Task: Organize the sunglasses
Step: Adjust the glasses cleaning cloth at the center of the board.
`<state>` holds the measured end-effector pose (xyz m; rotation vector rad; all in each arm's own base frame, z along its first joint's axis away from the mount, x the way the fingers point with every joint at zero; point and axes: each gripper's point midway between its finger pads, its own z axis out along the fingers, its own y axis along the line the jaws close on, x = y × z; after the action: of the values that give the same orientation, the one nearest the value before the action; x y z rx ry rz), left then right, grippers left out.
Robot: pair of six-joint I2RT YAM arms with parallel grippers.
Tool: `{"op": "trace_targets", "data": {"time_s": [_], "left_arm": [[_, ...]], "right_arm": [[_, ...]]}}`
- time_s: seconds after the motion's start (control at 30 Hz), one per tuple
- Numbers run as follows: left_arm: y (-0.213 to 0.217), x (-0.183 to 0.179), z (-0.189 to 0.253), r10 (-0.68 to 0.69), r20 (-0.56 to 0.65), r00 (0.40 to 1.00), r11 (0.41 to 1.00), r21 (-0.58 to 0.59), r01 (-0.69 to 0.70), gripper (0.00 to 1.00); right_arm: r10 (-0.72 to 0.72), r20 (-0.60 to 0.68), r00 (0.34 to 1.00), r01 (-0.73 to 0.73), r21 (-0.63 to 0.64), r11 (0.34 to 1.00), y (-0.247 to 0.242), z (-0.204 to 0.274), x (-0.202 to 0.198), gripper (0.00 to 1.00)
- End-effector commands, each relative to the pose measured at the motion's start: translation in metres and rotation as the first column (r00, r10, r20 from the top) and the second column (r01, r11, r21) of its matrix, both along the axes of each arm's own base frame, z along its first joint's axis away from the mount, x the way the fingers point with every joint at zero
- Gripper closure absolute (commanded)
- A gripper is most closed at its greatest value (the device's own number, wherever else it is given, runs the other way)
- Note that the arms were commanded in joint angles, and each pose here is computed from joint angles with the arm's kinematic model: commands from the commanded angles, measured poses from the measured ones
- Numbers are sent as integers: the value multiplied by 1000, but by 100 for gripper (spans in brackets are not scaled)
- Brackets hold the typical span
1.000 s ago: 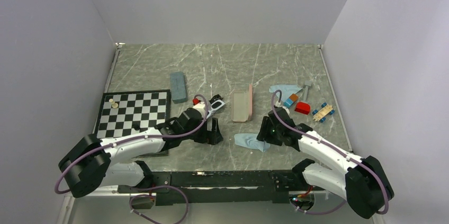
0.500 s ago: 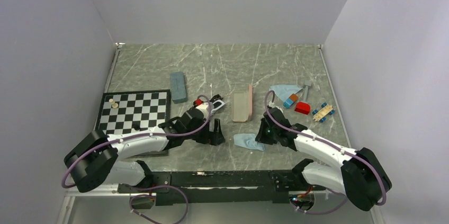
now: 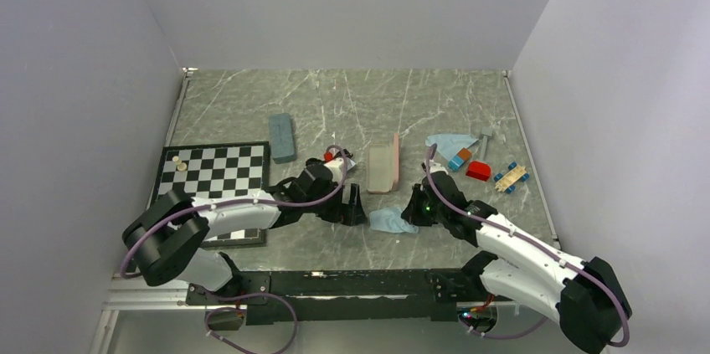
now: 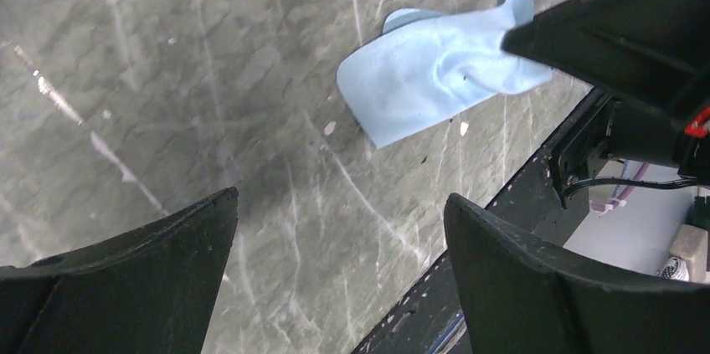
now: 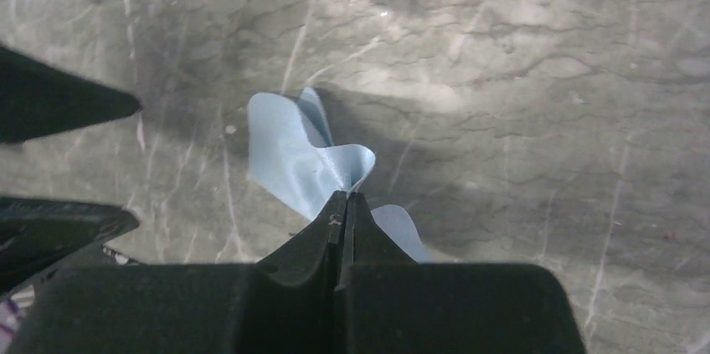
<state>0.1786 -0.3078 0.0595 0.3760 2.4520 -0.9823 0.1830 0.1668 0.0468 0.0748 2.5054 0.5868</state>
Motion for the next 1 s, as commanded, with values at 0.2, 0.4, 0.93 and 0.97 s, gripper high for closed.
{"op": "trace_targets", "data": {"time_s": [0.2,0.4,0.93,0.97], "left_arm": [[-7,-4,37,-76,120,990,989,-115,90,1],[40,-18,45,30,194,981,993,-118,-7,1],[108,-41,16,263,118,958,963,-93,-253,1],[105,-40,16,252,120,960,966,-91,-242,1]], "right_arm": [[416,138,899,-437,206,875,79,80,-42,100],[632,178,754,-653,314,690,117,115,-79,100],[246,-126,961,-259,-98,961,76,7,-19,98],[169,-132,977,-190,-172,966,60,-1,-13,98]]}}
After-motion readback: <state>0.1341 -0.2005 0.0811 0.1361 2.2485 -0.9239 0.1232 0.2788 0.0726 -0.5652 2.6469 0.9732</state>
